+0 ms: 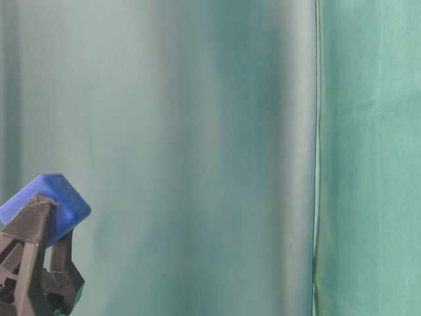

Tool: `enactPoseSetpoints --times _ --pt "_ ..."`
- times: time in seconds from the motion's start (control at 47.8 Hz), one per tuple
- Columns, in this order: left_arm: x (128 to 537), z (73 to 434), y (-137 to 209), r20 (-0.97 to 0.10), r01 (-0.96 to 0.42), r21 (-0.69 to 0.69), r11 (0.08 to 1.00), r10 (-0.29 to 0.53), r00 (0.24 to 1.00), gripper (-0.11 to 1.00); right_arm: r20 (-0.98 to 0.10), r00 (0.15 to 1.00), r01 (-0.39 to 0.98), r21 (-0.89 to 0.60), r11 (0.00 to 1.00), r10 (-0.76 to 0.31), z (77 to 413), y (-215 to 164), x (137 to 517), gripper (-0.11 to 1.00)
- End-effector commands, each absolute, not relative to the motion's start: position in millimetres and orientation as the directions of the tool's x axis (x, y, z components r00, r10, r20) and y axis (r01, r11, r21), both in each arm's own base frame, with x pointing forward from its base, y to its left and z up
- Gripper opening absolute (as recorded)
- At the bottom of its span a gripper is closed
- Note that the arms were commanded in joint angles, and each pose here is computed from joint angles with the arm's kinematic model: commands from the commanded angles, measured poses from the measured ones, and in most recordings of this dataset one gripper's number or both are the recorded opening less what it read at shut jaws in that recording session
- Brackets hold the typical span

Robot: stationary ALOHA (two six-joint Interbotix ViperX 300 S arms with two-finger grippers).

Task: Handover the blue block to the right arm after grasping it with the left arm, then place it in the designated position.

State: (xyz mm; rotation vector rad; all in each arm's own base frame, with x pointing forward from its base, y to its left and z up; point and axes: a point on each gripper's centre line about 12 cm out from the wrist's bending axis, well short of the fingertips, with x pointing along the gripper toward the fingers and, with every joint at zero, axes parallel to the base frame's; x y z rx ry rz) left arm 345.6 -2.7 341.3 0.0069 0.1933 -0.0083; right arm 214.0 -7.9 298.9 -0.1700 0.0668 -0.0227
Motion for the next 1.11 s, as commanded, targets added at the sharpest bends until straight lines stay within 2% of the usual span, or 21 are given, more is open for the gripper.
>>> enactPoseSetpoints --times 0.0,0.188,0.314,0.649,0.795,1.088 --pt "343.8 352.3 -1.6 -0.160 0.005 0.005 1.000 -0.005 0.987 0.46 -0.017 1.000 0.015 -0.267 0.963 -0.020 317.2 -7.3 217.2 0.95" --pt "343.7 352.1 -1.6 -0.162 0.005 0.005 1.000 -0.005 0.987 0.46 0.016 1.000 0.007 -0.502 0.865 0.001 330.6 -4.8 217.7 0.95" --pt "343.8 352.3 -1.1 -0.160 0.004 0.003 1.000 -0.003 0.987 0.46 0.031 0.999 0.005 -0.661 0.751 0.020 336.0 -2.5 218.0 0.95" --pt "343.9 352.9 0.5 -0.159 -0.001 0.003 1.000 0.001 0.987 0.46 0.003 0.999 -0.017 -0.870 0.492 0.041 332.3 -0.2 220.9 0.95" --pt "343.7 352.1 1.6 -0.162 -0.004 0.003 1.000 0.004 0.987 0.46 -0.005 0.999 -0.025 -0.889 0.458 0.043 331.7 0.0 222.9 0.95" --pt "343.7 352.1 1.6 -0.162 -0.004 0.003 1.000 0.004 0.987 0.46 -0.002 0.999 -0.021 -0.890 0.455 0.042 333.4 -0.1 223.1 0.95"
